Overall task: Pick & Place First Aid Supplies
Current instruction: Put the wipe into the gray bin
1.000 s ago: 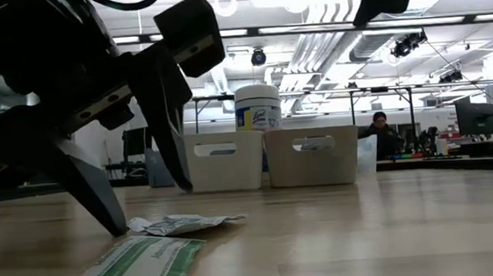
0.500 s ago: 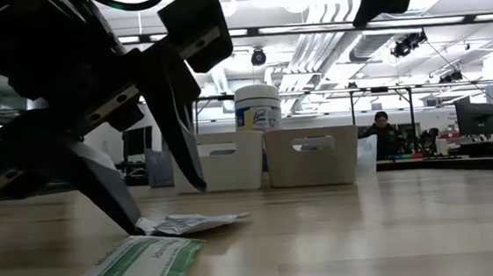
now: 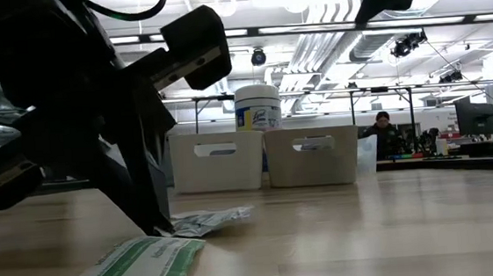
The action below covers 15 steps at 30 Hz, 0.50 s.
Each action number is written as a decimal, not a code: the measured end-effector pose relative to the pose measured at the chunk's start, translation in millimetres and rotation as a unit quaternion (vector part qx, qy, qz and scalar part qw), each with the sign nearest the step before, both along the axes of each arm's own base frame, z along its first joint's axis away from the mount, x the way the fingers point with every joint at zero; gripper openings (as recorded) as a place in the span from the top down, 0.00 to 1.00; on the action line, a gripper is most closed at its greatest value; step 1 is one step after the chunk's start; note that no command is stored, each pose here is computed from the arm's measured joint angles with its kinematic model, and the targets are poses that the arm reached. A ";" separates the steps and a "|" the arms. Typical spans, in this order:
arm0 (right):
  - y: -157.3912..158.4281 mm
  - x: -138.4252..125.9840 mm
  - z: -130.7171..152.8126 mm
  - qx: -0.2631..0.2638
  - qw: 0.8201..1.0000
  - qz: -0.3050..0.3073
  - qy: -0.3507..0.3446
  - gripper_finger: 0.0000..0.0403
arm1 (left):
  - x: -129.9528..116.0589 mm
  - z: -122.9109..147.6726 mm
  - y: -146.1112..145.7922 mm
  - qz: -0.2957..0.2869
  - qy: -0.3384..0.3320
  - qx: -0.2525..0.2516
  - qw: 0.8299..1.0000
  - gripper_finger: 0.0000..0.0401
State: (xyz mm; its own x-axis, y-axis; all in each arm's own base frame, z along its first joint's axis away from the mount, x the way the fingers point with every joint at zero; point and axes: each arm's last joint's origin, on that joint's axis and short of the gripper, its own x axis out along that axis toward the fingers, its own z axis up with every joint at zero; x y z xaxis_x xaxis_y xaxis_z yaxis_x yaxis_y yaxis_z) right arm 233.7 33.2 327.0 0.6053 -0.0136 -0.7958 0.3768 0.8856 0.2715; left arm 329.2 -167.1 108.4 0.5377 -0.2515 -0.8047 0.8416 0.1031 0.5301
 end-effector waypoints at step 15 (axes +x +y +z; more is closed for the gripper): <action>16.0 1.8 2.6 -0.005 0.999 0.023 -0.026 0.39 | 8.8 26.1 0.4 0.070 -0.046 0.025 0.996 1.00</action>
